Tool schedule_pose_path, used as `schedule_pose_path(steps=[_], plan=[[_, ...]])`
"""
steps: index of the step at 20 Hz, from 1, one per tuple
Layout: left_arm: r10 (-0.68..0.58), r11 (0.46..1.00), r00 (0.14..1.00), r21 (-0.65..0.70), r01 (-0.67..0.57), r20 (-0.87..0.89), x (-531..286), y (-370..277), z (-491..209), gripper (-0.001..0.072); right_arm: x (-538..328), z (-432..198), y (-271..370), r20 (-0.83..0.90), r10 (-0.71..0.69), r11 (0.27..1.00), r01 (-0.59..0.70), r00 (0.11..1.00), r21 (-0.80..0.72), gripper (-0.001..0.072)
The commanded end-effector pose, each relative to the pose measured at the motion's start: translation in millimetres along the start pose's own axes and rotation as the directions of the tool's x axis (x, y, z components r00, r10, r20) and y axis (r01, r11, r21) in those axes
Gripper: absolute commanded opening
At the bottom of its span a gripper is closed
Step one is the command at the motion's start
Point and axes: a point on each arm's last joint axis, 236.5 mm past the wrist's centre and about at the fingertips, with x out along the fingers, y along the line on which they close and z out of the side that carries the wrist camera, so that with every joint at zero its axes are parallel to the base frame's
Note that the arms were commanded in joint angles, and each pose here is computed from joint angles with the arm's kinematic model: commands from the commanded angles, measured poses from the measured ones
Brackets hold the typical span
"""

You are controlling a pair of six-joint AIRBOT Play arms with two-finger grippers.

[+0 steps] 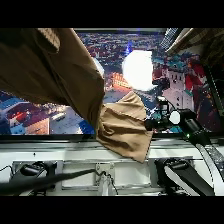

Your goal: Fold the clothes and pants, and hang the long-sleeved shirts on hangers.

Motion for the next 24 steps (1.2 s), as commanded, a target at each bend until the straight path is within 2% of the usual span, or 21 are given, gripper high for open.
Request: schedule_pose_path(steps=[1,3,6,13,20,21,22,24], plan=[[0.158,0.984,0.987,0.087,-0.154,-0.040,3.6,41.7,-12.1,0.0012,-0.2,-28.8,27.7,-0.076,0.077,0.995,-0.081,0.994,-0.058,0.0495],[0.253,0.964,0.965,0.100,-0.246,-0.066,7.4,71.6,-22.0,0.0012,-3.0,-46.8,39.8,-0.121,0.069,0.986,-0.085,0.990,-0.140,0.0495],[0.328,0.943,0.938,0.098,-0.318,-0.114,17.7,107.1,-42.0,0.0012,-2.6,-77.6,53.4,-0.211,0.032,0.957,-0.091,0.977,-0.277,0.0495],[0.356,0.934,0.917,0.097,-0.344,-0.181,36.3,129.6,-71.4,0.0013,-3.8,-134.4,72.9,-0.331,-0.065,0.848,-0.123,0.941,-0.515,0.0494],[0.356,0.934,0.916,0.097,-0.343,-0.184,37.1,130.0,-72.7,0.0013,1.0,-150.0,91.0,-0.311,-0.072,0.775,-0.143,0.948,-0.616,0.0493],[0.356,0.934,0.916,0.097,-0.343,-0.184,37.1,130.0,-72.7,0.0013,2.0,-149.9,94.1,-0.302,-0.066,0.773,-0.142,0.951,-0.618,0.0485],[0.356,0.934,0.916,0.097,-0.343,-0.184,37.0,129.9,-72.6,0.0013,2.6,-149.8,96.0,-0.296,-0.062,0.771,-0.142,0.953,-0.620,0.0435],[0.355,0.934,0.917,0.096,-0.343,-0.184,37.1,129.7,-72.6,0.0013,6.9,-150.5,94.8,-0.292,-0.061,0.774,-0.140,0.954,-0.618,0.0424]])
